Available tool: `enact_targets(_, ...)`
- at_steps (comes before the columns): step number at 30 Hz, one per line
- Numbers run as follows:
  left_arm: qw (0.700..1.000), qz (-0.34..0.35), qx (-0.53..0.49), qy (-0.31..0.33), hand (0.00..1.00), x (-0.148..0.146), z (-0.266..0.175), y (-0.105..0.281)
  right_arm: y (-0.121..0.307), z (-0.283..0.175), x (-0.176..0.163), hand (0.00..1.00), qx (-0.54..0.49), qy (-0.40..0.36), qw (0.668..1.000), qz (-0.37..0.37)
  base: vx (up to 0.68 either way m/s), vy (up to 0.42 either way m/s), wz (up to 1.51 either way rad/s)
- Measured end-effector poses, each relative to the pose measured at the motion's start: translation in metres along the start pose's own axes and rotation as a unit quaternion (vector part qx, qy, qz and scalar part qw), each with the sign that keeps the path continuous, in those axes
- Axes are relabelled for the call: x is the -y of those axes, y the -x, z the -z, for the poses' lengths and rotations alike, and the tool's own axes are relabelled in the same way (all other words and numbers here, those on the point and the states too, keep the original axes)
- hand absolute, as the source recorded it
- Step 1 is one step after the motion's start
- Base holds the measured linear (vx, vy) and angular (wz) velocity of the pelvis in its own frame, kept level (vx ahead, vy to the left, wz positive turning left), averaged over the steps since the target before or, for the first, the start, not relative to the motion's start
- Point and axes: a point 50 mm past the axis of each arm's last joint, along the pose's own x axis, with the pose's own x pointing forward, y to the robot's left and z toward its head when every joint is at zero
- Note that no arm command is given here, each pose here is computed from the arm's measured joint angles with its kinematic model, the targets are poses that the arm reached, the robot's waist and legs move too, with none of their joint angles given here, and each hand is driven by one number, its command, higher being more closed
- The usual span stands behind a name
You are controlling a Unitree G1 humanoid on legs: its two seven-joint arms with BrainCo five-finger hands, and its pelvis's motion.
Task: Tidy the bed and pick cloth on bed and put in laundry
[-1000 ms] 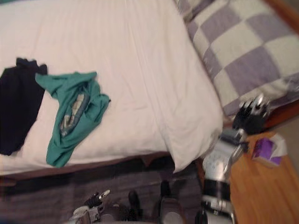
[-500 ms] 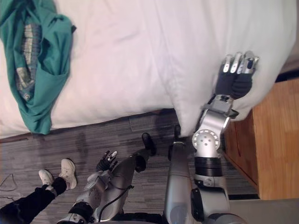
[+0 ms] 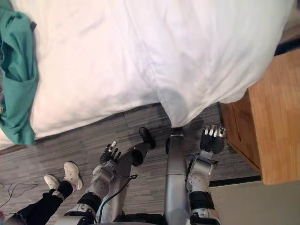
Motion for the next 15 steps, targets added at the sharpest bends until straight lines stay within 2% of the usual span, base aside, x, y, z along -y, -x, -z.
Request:
enact_targets(5, 1.000, -0.001, 0.012, -0.001, 0.00, 0.000, -0.002, 0.000, 0.019, 0.008, 0.027, 0.00, -0.086, 0.098, 0.990, 0.059, 0.06, 0.052, -0.16)
enact_targets(6, 1.000, -0.001, 0.012, -0.012, 0.00, 0.001, -0.002, 0.000, 0.026, 0.010, 0.032, 0.00, -0.122, 0.163, 0.977, 0.067, 0.04, 0.043, -0.08)
enact_targets(7, 1.000, -0.002, 0.011, -0.029, 0.00, 0.000, -0.001, 0.000, 0.034, 0.012, 0.039, 0.00, -0.160, 0.230, 0.957, 0.074, 0.04, 0.038, -0.05)
enact_targets(8, 0.999, -0.007, 0.011, -0.036, 0.00, -0.001, -0.001, 0.000, 0.039, 0.014, 0.043, 0.00, -0.184, 0.266, 0.943, 0.075, 0.04, 0.027, 0.02)
enact_targets(9, 0.998, -0.013, 0.009, -0.054, 0.00, -0.001, -0.001, 0.001, 0.049, 0.021, 0.047, 0.00, -0.229, 0.342, 0.909, 0.068, 0.00, 0.000, 0.00)
enact_targets(11, 0.996, -0.019, 0.003, -0.087, 0.00, -0.003, -0.001, 0.002, 0.067, 0.036, 0.054, 0.00, -0.298, 0.445, 0.843, 0.055, 0.00, -0.020, 0.00)
enact_targets(15, 0.988, -0.024, -0.012, -0.153, 0.00, -0.008, 0.000, 0.005, 0.086, 0.048, 0.060, 0.00, -0.349, 0.482, 0.802, 0.051, -0.01, -0.072, 0.35)
